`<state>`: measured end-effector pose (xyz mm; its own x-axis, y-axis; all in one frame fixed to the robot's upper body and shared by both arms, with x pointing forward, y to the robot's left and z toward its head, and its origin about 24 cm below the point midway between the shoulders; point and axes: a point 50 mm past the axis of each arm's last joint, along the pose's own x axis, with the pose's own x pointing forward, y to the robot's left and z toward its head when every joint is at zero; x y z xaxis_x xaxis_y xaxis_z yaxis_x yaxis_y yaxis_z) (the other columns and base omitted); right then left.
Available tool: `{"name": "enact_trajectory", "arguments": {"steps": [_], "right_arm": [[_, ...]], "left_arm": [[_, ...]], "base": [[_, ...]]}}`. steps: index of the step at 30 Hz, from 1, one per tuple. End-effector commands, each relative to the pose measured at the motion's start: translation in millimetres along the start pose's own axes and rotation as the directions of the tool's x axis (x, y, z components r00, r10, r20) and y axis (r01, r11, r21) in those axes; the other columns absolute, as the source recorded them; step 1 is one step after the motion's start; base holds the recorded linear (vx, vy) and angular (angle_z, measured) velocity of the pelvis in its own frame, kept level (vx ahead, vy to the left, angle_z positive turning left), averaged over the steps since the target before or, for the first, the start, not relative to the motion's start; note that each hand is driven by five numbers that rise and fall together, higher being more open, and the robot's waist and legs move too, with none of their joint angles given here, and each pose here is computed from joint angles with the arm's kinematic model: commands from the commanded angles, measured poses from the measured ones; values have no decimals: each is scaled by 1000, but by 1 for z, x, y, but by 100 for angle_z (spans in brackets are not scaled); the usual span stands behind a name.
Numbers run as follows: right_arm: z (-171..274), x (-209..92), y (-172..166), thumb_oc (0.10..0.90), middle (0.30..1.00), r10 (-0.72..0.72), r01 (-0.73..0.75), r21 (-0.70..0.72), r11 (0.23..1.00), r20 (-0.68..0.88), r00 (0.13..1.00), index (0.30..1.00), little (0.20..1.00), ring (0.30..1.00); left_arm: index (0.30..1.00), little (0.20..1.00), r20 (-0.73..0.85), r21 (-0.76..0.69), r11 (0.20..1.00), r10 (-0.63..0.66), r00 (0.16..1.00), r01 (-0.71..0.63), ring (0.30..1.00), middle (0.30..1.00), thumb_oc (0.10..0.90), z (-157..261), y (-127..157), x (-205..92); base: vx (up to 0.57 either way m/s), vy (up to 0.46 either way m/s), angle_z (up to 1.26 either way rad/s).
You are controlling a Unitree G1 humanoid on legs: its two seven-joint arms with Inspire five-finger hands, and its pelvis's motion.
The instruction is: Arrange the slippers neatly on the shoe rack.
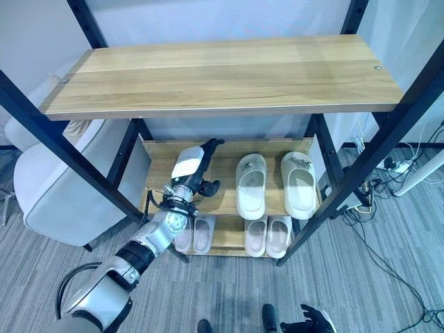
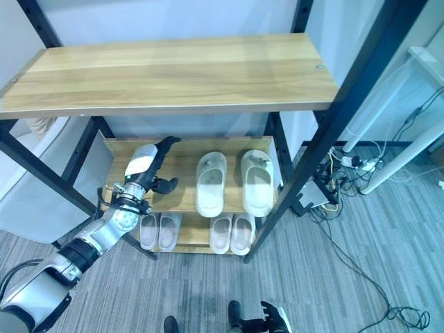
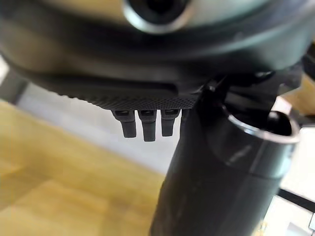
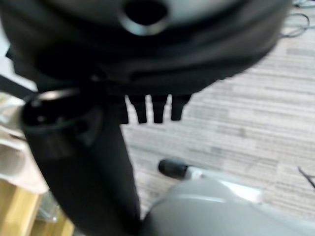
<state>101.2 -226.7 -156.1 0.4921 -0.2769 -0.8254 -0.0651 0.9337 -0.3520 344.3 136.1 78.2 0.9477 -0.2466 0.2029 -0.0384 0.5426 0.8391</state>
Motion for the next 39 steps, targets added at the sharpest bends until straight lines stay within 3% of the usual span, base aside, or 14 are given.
{"name": "enact_trajectory", "arguments": {"steps": [1, 7, 18, 39], "right_arm": [[-17, -6, 7, 800, 900, 21, -20, 19, 1000, -39, 999, 900, 900, 900], [-17, -6, 4, 800, 900, 13, -12, 22, 1000, -40, 999, 900, 900, 900], [-19, -5, 3, 800, 900, 7, -5, 29, 1000, -58, 998, 900, 900, 900], [-14, -3, -1, 800, 900, -4, 6, 42, 999, -53, 999, 900, 900, 900]], "left_arm": [[900, 900, 112, 26, 994, 99, 989, -102, 900, 900, 800, 24, 28, 30], [900, 900, 92, 28, 999, 15, 996, -18, 900, 900, 800, 24, 7, 27], [900, 900, 26, -124, 986, -107, 994, 110, 900, 900, 800, 33, -38, 17], [900, 900, 107, -261, 946, -167, 980, 190, 900, 900, 800, 80, -65, 25]], "base": [[0, 0, 0], [0, 0, 0], [1, -3, -1], [3, -4, -1]]}}
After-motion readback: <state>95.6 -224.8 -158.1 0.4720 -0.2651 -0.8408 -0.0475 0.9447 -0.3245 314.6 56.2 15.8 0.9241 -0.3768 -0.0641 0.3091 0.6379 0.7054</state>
